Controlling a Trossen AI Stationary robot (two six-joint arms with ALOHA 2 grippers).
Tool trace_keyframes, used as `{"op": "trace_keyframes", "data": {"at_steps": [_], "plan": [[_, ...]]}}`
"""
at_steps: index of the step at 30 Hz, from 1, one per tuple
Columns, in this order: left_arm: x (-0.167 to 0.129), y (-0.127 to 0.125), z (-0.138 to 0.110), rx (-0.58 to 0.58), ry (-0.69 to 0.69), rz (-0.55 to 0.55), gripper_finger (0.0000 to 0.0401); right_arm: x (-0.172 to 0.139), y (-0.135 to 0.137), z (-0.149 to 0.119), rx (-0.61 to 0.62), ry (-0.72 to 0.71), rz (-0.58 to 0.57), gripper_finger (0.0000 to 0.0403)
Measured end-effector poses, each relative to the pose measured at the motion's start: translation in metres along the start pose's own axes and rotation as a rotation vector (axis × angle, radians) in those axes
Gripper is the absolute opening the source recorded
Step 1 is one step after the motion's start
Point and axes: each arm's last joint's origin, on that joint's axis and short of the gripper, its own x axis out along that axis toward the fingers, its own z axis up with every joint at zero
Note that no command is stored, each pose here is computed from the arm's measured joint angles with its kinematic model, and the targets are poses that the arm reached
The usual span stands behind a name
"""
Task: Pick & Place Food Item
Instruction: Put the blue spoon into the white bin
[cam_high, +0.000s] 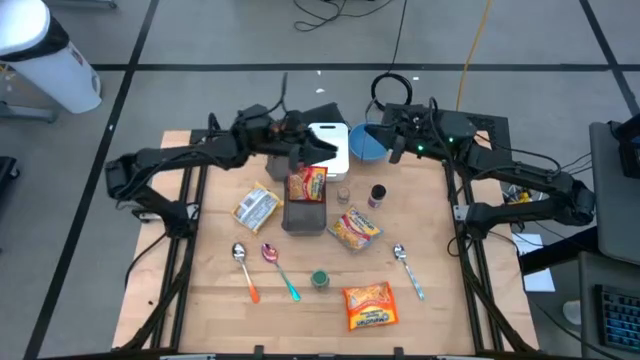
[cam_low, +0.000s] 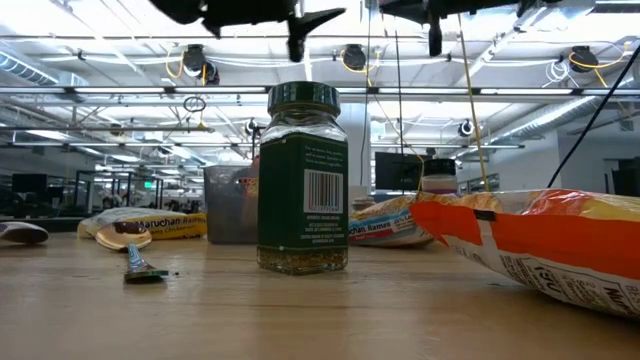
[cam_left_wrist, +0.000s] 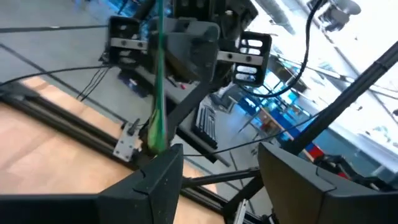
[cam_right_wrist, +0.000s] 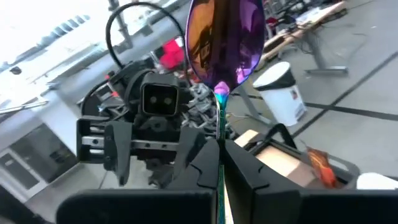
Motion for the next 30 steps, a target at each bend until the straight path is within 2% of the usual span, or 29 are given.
{"op": "trace_keyframes", "data": {"at_steps": [7, 12, 30], "plan": [[0.034, 0.006, 0.018, 0.059, 0.078, 0.062, 0.0219, 0.0, 0.004, 0.003, -0.007, -0.009, 0.075, 0.0], [0.047, 0.011, 0.024, 0.074, 0.098, 0.074, 0.0219, -0.001, 0.008, 0.006, -0.016, -0.027, 0.13, 0.0], [0.055, 0.006, 0.02, 0.094, 0.096, 0.069, 0.0218, 0.0, 0.007, 0.008, -0.066, -0.058, 0.117, 0.0]]}}
